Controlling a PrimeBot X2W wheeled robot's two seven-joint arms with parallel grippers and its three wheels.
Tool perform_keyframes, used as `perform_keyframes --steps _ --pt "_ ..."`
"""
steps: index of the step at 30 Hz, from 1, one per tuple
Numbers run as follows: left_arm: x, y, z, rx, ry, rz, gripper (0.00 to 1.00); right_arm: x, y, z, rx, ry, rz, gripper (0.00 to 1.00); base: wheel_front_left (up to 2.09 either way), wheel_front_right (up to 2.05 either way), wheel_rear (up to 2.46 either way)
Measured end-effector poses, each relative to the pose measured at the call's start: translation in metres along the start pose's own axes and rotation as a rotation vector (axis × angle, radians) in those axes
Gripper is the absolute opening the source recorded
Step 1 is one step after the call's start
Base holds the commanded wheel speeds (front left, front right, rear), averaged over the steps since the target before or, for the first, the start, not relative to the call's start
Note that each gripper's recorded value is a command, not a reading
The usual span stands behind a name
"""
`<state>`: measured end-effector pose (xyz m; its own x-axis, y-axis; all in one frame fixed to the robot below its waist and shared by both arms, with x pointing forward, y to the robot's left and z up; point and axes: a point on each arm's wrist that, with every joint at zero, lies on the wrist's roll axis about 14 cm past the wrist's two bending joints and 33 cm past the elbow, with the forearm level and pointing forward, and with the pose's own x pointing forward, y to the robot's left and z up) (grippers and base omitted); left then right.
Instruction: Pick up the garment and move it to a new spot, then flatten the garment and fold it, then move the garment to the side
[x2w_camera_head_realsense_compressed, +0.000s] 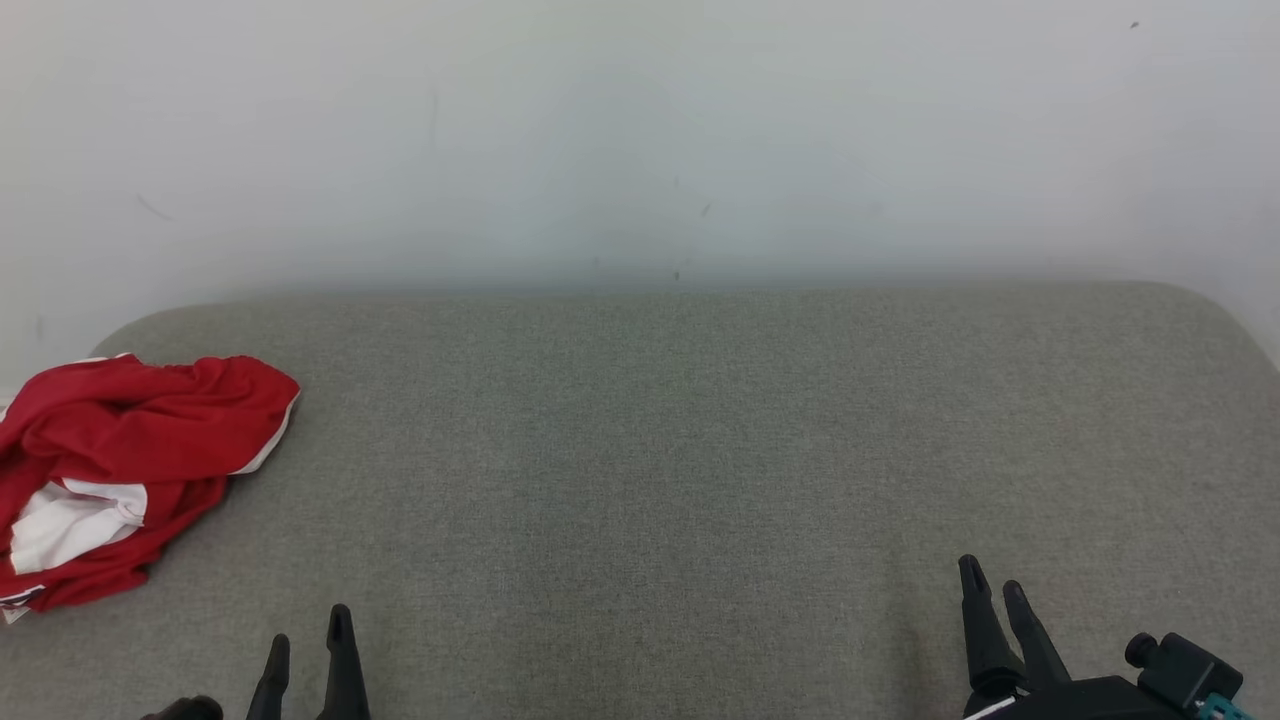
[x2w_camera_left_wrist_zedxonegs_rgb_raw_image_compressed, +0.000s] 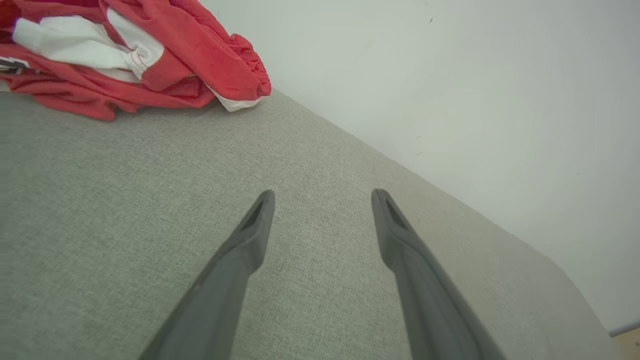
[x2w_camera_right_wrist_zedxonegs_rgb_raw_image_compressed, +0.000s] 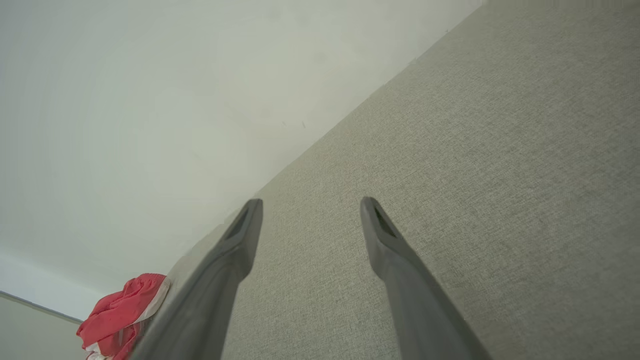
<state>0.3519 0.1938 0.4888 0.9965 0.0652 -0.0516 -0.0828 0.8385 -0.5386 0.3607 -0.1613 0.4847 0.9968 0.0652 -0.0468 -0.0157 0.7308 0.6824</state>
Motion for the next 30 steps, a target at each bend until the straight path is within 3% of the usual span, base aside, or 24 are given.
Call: perform_keyframes --steps 22,30 --pt "-0.006 -0.009 0.009 0.316 -0.051 -0.055 1.0 -0.011 -0.004 -0.01 -0.29 0.042 0.01 1.0 0.0 0.0 0.0" --pt "-0.008 -0.011 0.008 0.366 -0.059 -0.068 1.0 -0.012 -0.001 -0.012 -0.346 0.05 0.022 1.0 0.0 0.0 0.0"
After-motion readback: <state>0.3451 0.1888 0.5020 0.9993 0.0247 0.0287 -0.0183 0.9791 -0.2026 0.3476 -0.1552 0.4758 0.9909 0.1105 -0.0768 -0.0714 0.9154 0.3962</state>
